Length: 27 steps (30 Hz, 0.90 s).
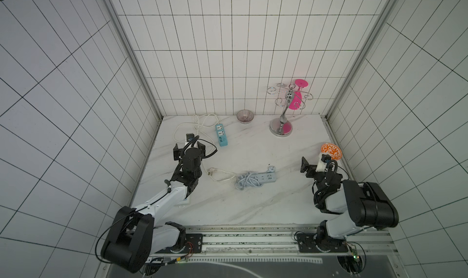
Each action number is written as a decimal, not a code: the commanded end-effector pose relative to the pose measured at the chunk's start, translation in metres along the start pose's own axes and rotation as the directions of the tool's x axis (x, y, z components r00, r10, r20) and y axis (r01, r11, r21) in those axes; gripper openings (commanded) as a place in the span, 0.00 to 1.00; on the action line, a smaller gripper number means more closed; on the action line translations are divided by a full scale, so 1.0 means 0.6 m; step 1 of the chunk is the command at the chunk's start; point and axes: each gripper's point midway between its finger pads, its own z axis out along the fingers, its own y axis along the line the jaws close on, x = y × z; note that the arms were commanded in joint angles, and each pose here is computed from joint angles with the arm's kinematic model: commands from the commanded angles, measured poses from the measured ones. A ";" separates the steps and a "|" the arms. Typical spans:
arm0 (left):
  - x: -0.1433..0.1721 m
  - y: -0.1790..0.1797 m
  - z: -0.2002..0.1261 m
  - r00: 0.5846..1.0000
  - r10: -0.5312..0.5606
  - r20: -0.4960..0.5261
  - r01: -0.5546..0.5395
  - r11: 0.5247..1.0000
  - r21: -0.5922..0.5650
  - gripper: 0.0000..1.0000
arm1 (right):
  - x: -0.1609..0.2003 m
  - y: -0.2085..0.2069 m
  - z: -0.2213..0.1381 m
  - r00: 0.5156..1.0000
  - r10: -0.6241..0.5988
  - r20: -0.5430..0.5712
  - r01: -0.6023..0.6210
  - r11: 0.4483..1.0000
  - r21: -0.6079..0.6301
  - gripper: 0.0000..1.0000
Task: Wrap the cord around the power strip
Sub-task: Reset both arms
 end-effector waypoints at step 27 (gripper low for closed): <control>0.106 0.025 0.051 0.978 -0.195 0.079 0.193 0.981 0.033 0.98 | -0.028 -0.007 0.034 0.999 -0.029 0.017 0.029 0.999 0.016 0.99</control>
